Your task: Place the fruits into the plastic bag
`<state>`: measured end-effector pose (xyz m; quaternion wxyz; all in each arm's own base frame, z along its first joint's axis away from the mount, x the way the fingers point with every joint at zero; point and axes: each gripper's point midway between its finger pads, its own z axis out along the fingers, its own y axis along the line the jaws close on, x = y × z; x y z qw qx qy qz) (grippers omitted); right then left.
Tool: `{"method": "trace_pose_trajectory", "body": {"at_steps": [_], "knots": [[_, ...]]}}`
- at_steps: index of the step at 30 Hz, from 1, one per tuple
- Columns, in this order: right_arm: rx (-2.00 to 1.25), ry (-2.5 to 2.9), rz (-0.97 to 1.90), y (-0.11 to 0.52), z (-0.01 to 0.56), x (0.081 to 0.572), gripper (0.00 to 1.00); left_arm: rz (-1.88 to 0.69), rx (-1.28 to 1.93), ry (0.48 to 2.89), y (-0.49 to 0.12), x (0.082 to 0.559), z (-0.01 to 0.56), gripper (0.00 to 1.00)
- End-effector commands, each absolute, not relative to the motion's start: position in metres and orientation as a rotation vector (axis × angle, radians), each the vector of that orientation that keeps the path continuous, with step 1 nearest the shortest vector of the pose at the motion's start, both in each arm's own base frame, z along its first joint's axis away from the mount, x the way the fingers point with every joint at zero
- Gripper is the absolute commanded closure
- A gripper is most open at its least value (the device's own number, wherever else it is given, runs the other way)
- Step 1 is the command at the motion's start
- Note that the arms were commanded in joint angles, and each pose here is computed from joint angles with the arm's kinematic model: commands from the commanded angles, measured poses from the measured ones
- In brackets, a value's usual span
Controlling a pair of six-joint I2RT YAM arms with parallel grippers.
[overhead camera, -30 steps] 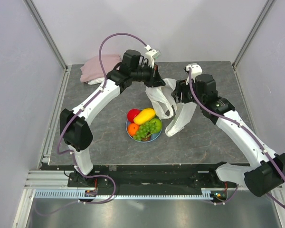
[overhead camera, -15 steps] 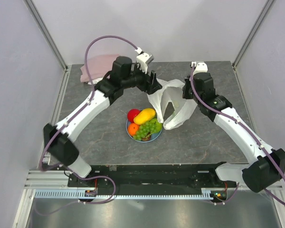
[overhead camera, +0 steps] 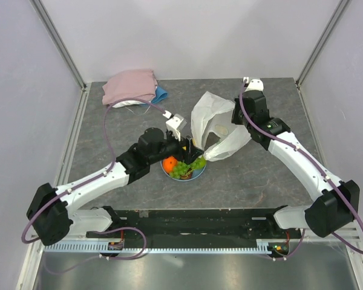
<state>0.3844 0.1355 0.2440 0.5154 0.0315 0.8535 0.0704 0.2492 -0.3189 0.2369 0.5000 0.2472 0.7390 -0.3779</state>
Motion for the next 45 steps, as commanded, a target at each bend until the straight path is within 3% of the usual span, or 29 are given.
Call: {"method": "trace_pose_trajectory", "body": {"at_steps": [1, 12, 14, 19, 22, 23, 31, 35, 36, 37, 40, 45], "knots": [[0.115, 1.984, 0.203, 0.137, 0.272, 0.389, 1.00, -1.025, 0.497, 1.725, -0.335, 0.255, 0.250, 0.20], [0.098, 1.953, 0.287, 0.143, 0.288, 0.377, 1.00, -0.881, 0.398, 1.816, -0.338, 0.291, 0.212, 0.24], [0.096, 1.950, 0.306, 0.145, 0.289, 0.375, 1.00, -0.892, 0.396, 1.782, -0.341, 0.294, 0.214, 0.37], [0.091, 1.947, 0.320, 0.147, 0.291, 0.374, 1.00, -0.889, 0.389, 1.747, -0.344, 0.300, 0.216, 0.49], [0.081, 1.948, 0.315, 0.146, 0.290, 0.373, 1.00, -0.883, 0.398, 1.701, -0.347, 0.305, 0.224, 0.80], [0.071, 1.950, 0.314, 0.147, 0.289, 0.372, 1.00, -0.879, 0.402, 1.689, -0.348, 0.306, 0.228, 0.95], [0.131, 1.975, -0.017, 0.094, 0.281, 0.366, 0.99, -0.779, 0.481, 1.594, -0.323, 0.327, 0.303, 0.98], [0.230, 1.969, -0.255, 0.055, 0.281, 0.359, 0.78, -0.873, 0.525, 1.630, -0.317, 0.333, 0.327, 0.98], [0.226, 1.972, -0.261, 0.055, 0.281, 0.359, 0.73, -0.900, 0.526, 1.663, -0.317, 0.339, 0.321, 0.99], [0.207, 1.980, -0.255, 0.056, 0.280, 0.360, 0.60, -0.962, 0.582, 1.691, -0.323, 0.330, 0.317, 0.98], [0.105, 1.987, -0.108, 0.080, 0.289, 0.359, 0.44, -1.068, 0.675, 1.727, -0.343, 0.326, 0.319, 0.98], [-0.085, 1.835, 0.175, 0.112, 0.335, 0.332, 0.33, -1.130, 0.696, 1.739, -0.353, 0.328, 0.334, 0.98]]}}
